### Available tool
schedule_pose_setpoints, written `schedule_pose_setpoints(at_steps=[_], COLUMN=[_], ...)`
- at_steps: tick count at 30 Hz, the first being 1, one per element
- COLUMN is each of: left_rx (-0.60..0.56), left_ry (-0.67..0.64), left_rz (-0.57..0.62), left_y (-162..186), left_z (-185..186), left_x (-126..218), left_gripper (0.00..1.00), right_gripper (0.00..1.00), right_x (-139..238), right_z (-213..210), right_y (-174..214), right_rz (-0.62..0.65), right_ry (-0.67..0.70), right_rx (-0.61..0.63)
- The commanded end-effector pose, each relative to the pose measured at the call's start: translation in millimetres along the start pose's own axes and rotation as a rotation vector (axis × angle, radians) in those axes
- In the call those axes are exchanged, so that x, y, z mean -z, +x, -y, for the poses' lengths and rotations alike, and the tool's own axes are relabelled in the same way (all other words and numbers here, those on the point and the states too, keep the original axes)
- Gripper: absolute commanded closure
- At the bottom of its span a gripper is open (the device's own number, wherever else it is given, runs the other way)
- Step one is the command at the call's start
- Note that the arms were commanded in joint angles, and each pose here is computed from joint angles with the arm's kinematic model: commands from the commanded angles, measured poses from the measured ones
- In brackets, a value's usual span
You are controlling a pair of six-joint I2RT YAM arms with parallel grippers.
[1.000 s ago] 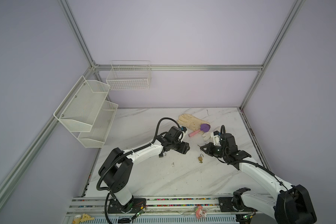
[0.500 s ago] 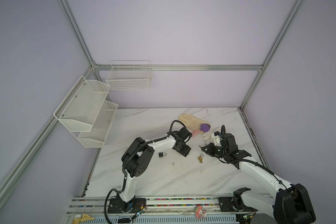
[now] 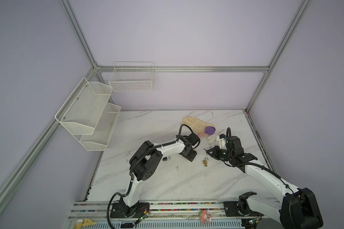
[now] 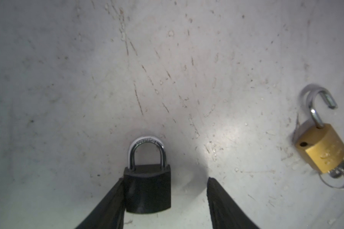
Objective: Unlock with the key
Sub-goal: 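Close the left gripper on the black padlock's body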
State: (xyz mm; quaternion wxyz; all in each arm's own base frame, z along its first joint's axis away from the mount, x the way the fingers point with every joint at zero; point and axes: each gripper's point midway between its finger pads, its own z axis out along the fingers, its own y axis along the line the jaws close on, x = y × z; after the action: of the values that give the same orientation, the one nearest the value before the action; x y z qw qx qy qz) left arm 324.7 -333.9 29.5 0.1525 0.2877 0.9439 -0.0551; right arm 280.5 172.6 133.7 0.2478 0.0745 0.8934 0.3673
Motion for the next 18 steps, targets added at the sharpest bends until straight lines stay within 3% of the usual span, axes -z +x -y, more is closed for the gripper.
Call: schedule_pose_setpoints(at_steps=[1,7,18], left_rx=[0.077,0.125,0.125], left_ry=[-0.055,-0.128,-0.143], left_rz=[-0.01,-0.036,-0.08], left_y=[-5.1,0.3,13.0], left_z=[-6.8,-17.8,-16.7], left_x=[-2.1,-7.9,-16.3], left_gripper=[0.38,0.45,0.56], right_gripper=[1.0,1.0,1.0], right_x=[4.3,5.1,5.6], right_z=[-5.4,-7.0,-11.1], right_y=[-7.2,-8.3,-8.2], right_rz=[0.02,0.021,0.014], right_ry=[-0.006,-0.012,-0.032], right_rx=[0.027,0.033,0.048])
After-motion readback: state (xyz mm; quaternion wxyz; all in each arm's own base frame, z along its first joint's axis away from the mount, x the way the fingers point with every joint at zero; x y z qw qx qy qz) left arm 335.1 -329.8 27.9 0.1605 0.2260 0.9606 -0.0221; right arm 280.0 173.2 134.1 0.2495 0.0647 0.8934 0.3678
